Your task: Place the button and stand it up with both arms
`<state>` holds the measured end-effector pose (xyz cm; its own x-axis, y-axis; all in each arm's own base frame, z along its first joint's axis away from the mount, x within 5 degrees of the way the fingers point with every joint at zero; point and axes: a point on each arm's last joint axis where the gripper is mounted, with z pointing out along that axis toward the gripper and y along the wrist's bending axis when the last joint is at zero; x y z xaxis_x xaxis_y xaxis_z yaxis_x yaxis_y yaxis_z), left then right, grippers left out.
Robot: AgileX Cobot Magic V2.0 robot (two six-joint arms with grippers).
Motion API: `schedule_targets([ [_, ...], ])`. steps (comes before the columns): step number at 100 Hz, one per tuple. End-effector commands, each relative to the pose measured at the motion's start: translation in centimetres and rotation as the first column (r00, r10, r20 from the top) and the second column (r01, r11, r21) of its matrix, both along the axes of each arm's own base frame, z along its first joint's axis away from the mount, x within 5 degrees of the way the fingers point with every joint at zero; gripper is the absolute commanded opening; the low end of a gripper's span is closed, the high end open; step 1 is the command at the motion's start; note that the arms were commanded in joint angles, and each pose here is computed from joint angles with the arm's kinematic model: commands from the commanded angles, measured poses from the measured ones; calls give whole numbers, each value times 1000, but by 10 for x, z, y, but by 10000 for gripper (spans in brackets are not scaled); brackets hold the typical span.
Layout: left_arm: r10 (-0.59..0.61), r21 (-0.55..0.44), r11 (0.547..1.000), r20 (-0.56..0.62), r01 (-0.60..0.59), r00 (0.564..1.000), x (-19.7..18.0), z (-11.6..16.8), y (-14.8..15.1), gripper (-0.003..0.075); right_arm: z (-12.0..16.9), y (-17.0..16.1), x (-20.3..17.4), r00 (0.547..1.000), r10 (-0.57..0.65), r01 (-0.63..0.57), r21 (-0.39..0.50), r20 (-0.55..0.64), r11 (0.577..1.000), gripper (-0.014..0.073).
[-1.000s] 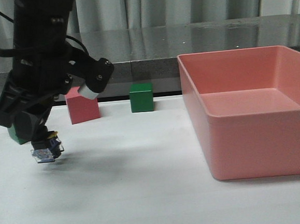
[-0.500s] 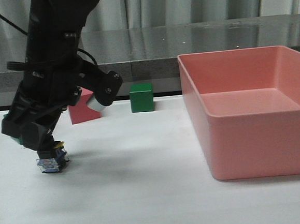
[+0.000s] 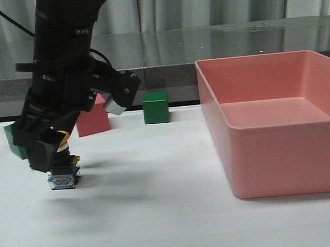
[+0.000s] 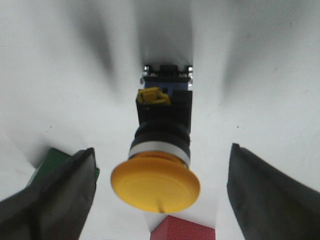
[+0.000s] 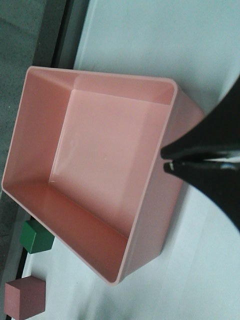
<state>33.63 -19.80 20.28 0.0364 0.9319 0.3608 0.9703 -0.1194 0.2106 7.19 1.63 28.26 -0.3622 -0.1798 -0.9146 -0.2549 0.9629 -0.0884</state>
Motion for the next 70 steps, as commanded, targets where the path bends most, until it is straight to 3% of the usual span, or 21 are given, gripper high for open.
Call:
schedule_targets([
  [1,47,-29,999,74,-45,996,-9,44,6,536,14,0,3,996,-7,6,9,89,1000,-62],
  [17,185,-128,978,171,-164,968,-15,78,22,530,14,0,3,996,-7,6,9,89,1000,-62],
  [27,329,-230,933,241,-275,913,-20,107,44,434,14,0,3,996,-7,6,9,89,1000,-62],
  [33,442,-310,881,272,-357,855,-24,124,59,330,14,0,3,996,-7,6,9,89,1000,-62],
  [47,647,-494,729,271,-474,713,-39,166,102,-23,14,0,3,996,-7,6,9,89,1000,-62],
  [59,767,-668,556,183,-495,615,-60,196,136,-20,14,0,3,996,-7,6,9,89,1000,-62],
  [70,809,-831,431,182,-352,560,-88,221,154,-20,14,0,3,996,-7,6,9,89,1000,-62],
])
